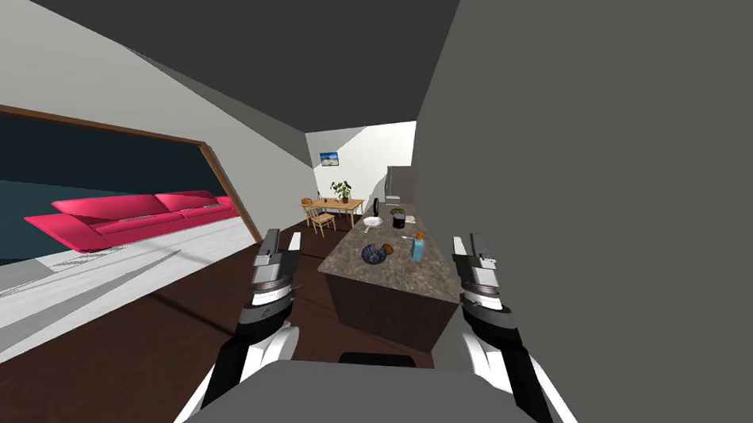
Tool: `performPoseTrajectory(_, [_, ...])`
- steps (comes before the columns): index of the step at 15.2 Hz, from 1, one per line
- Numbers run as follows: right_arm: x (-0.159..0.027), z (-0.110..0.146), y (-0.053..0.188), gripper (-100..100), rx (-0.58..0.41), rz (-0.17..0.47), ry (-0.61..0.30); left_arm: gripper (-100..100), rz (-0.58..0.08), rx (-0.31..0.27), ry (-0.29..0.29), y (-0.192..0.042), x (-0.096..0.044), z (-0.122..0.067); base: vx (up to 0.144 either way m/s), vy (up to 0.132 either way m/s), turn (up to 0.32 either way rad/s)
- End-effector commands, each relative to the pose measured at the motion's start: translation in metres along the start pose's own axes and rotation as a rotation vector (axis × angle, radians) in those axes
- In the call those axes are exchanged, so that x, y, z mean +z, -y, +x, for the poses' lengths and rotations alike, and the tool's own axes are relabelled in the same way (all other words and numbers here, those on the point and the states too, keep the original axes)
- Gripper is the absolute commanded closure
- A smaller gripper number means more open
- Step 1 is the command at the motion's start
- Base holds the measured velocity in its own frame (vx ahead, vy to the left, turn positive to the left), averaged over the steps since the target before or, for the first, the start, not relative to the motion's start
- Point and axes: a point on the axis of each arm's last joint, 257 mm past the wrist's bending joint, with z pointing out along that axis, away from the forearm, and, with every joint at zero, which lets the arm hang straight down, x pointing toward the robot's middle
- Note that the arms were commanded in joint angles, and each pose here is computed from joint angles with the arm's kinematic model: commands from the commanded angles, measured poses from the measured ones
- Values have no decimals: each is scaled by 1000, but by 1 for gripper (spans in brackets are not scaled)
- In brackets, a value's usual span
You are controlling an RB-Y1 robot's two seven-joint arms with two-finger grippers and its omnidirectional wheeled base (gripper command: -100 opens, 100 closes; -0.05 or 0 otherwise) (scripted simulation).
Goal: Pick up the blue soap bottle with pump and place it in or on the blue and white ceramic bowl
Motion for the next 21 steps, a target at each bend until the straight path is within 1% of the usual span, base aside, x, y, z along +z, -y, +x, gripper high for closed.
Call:
performPoseTrajectory(1, [0,5,6,-100,-35,10,-48,0,0,0,0,0,0,0,0,9,8])
performPoseTrajectory(2, [0,5,6,-100,-35,10,-48,0,0,0,0,0,0,0,1,14,9])
performPoseTrajectory(6, [-3,13,28,-100,-135,50,-130,0,0,0,0,0,0,0,5,27,12])
performPoseTrajectory(11, [-11,14,74,-100,-325,133,-222,0,0,0,0,0,0,0,9,54,24])
performPoseTrajectory(12, [-11,14,74,-100,-325,133,-222,0,0,0,0,0,0,0,10,55,14])
performPoseTrajectory(14, [-16,11,96,-100,-415,174,-255,0,0,0,0,0,0,0,11,44,23])
performPoseTrajectory(15, [-16,11,96,-100,-415,174,-255,0,0,0,0,0,0,0,17,39,18])
performPoseTrajectory(18, [-24,3,132,-100,-560,240,-305,0,0,0,0,0,0,0,17,48,30])
performPoseTrajectory(19, [-24,3,132,-100,-560,240,-305,0,0,0,0,0,0,0,16,60,22])
performPoseTrajectory(20, [-28,-1,145,-100,-610,263,-321,0,0,0,0,0,0,0,12,54,21])
performPoseTrajectory(21, [-28,-1,145,-100,-610,263,-321,0,0,0,0,0,0,0,7,45,16])
